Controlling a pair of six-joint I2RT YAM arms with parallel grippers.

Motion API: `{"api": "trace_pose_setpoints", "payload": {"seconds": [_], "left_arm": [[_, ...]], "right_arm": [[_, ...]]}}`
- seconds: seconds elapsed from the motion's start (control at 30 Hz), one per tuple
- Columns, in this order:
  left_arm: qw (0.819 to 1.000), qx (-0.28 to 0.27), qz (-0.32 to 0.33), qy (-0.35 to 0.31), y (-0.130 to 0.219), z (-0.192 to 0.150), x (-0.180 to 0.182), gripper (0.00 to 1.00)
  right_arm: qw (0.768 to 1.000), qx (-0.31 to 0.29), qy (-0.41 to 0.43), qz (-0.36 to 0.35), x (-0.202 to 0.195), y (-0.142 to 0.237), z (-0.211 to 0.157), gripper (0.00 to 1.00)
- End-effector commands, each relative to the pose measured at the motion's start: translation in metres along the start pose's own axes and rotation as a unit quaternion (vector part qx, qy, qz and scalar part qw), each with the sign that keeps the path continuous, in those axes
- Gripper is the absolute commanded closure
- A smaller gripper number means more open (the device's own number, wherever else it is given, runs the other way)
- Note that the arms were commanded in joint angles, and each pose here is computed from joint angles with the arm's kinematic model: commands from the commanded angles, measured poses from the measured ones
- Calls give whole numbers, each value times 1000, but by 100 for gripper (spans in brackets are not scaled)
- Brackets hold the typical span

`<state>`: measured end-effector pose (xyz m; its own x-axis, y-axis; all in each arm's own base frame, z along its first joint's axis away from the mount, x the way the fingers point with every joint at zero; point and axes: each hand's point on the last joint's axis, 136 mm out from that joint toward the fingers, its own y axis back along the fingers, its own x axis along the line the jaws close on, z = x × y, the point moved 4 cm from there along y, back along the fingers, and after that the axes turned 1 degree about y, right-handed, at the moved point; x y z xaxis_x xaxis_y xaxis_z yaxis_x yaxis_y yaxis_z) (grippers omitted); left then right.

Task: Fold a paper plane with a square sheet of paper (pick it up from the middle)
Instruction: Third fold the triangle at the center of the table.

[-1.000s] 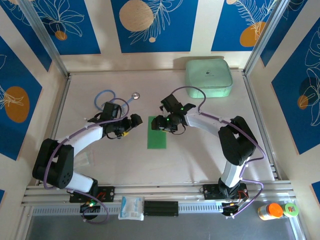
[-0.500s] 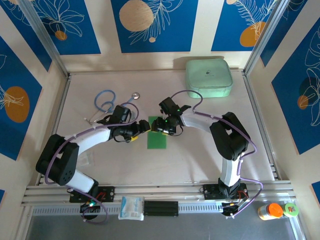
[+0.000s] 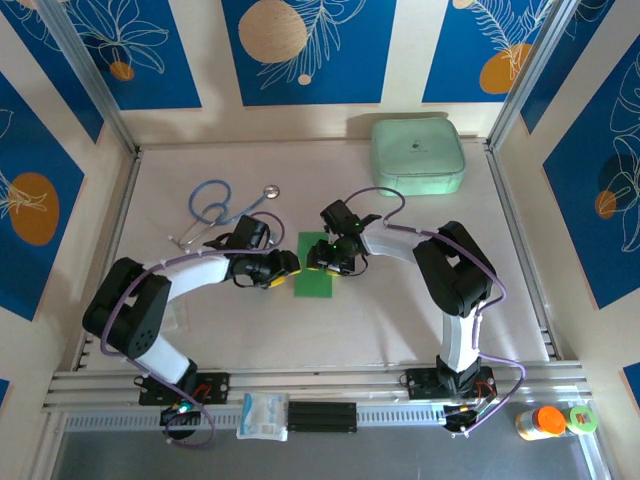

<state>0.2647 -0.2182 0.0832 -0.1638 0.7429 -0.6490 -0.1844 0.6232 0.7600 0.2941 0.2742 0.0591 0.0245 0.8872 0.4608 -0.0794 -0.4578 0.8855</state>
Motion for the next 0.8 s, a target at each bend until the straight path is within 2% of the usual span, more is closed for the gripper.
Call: {"api": "trace_pose_setpoints", "payload": {"seconds": [0.0,0.13,0.37,0.6,0.77], "left_arm": [[1000,19,-6,0,-8,-6,2,50],[1000,27,-12,4,-12,-7,3,57],[999,31,17,-3,-17,-14,14,67],[999,41,13,-1,-23,-17,16,69],[998,53,-13,5,-28,-18,10,70]], "right_arm": [[998,34,-25,-54,-34,-17,-16,45],[998,34,-27,-55,-38,-16,-15,45],[997,37,-20,-60,-40,-18,-15,47],[997,39,-16,-60,-39,-18,-15,47],[997,40,-15,-59,-38,-18,-15,47]]}}
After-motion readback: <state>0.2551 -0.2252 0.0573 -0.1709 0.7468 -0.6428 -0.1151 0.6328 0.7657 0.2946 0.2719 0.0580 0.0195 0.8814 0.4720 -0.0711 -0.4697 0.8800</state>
